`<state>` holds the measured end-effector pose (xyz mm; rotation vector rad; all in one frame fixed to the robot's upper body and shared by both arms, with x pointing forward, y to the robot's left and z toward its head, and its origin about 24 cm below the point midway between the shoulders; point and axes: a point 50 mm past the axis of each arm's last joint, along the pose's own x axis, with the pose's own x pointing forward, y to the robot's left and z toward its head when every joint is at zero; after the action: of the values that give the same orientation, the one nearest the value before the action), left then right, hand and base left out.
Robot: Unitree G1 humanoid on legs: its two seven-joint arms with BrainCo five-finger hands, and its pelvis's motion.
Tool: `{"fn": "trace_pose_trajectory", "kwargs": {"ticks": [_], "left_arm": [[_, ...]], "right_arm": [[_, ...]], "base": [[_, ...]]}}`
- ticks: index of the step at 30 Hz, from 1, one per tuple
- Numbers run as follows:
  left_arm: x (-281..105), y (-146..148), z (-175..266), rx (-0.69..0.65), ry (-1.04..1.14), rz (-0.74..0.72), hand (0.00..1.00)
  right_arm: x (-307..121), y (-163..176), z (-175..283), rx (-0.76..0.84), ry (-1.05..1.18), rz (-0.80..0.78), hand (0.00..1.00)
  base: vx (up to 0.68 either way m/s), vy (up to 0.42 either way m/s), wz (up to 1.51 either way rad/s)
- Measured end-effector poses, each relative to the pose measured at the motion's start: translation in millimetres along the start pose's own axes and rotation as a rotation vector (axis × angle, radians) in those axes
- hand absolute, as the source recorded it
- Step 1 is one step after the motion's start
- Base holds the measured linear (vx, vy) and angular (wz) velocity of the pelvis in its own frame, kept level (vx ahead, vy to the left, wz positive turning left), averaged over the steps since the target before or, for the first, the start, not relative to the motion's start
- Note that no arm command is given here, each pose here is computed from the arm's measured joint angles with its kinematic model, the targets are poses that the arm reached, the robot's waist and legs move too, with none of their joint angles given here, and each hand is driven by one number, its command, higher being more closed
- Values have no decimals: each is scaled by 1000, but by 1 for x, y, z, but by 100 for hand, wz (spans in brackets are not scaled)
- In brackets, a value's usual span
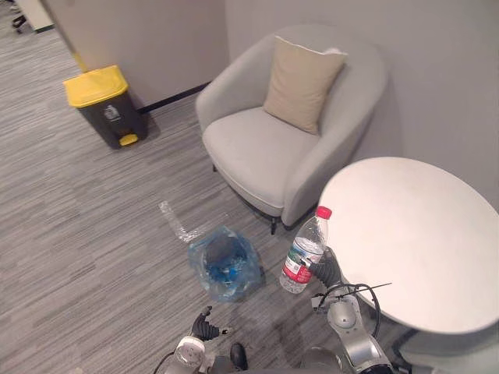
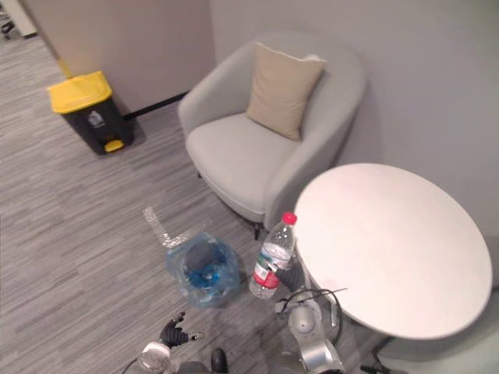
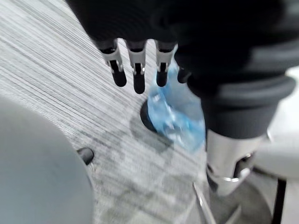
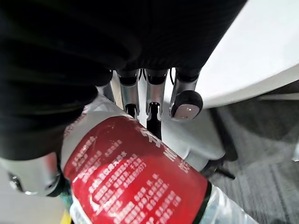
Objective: Gather rubbish on tea table into small bin, then transfer packed bag to large trash can.
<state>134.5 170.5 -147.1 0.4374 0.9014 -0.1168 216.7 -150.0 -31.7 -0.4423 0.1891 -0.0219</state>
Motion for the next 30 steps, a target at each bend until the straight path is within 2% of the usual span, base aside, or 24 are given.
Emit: {"fn": "trace_pose_trajectory", "kwargs": {"ticks": [3,4,8,20,24,27,30], "left_arm": [[0,1,-1,4,5,1,0],[-2,-14,0,-40,12,-28,0],[-1,-13,5,-36,-14,-27,0],[-3,-2,-4,-7,6,3,0],[-3,-1,-5,-4,9,5,0],[-1,1,-2,-2,-1,10,0],[7,13,20,4,-56,43,0]], "right_arm": [[-5,-5,-7,-1,26,-17,100],[-3,-19,-3,-20,-3,-53,100],[-2,-25,0,-8,-10,-91,100],[-4,-9,2,26,-5,-57,100],[0,3,1,8,3,-2,100],[14,13,15,-26,-53,54,100],[35,12,41,-81,-158,83,100]], "base": [[433,-138,108],[649,-137,97],[222,4,42],[15,114,11],[-39,19,-17],[-136,-25,-31],[-210,-47,3]]}}
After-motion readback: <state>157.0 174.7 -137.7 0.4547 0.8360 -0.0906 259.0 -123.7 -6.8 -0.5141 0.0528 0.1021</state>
